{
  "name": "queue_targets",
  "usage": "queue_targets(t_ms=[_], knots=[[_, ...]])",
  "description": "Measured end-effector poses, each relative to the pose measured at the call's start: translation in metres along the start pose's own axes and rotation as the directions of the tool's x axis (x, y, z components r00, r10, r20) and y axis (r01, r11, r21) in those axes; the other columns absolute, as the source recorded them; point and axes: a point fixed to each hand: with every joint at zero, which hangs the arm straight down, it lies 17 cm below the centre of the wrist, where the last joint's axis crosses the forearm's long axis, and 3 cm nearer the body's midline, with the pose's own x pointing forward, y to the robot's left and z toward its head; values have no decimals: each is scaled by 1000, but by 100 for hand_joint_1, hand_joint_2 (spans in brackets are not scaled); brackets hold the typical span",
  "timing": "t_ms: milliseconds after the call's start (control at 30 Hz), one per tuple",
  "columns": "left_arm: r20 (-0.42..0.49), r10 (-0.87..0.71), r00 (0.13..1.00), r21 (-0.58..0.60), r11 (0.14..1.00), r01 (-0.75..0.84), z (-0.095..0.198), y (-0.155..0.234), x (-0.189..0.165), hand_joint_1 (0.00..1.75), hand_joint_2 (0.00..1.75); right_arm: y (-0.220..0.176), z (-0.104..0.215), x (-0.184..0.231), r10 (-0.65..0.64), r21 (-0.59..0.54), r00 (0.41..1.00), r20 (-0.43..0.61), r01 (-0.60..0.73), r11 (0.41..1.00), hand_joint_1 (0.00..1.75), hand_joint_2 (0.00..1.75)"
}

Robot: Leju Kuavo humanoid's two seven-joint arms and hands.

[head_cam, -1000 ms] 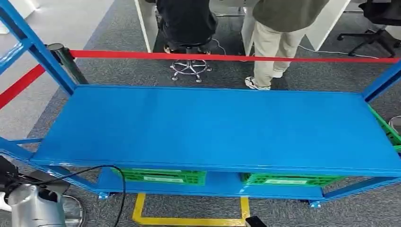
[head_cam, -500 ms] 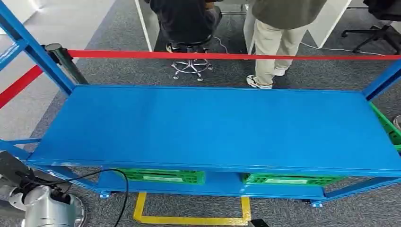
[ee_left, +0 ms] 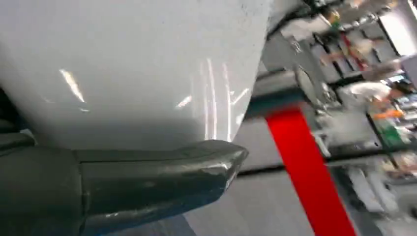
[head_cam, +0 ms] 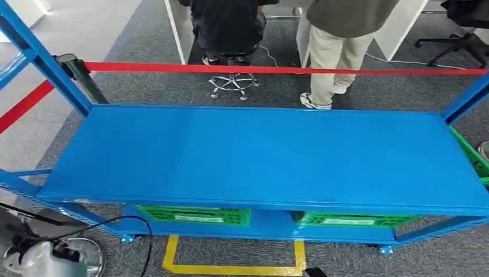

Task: Take the parts from the cabinet and place them on the table.

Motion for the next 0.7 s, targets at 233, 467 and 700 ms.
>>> queue_targets(t_ms=[233,467,700], knots=[[-1,-25,1000,45,999,25,-3,25,-5,175,175,-2,0,8,2,-3,1000,17,-2,1000,0,175],[8,-31,1000,82,996,30,-5,41,-2,175,175,-1,0,-2,10,-2,1000,2,-10,1000,0,175],[11,-36,999,119,992,35,-8,61,-2,175,175,-1,0,-2,21,-3,1000,6,-21,1000,0,175]])
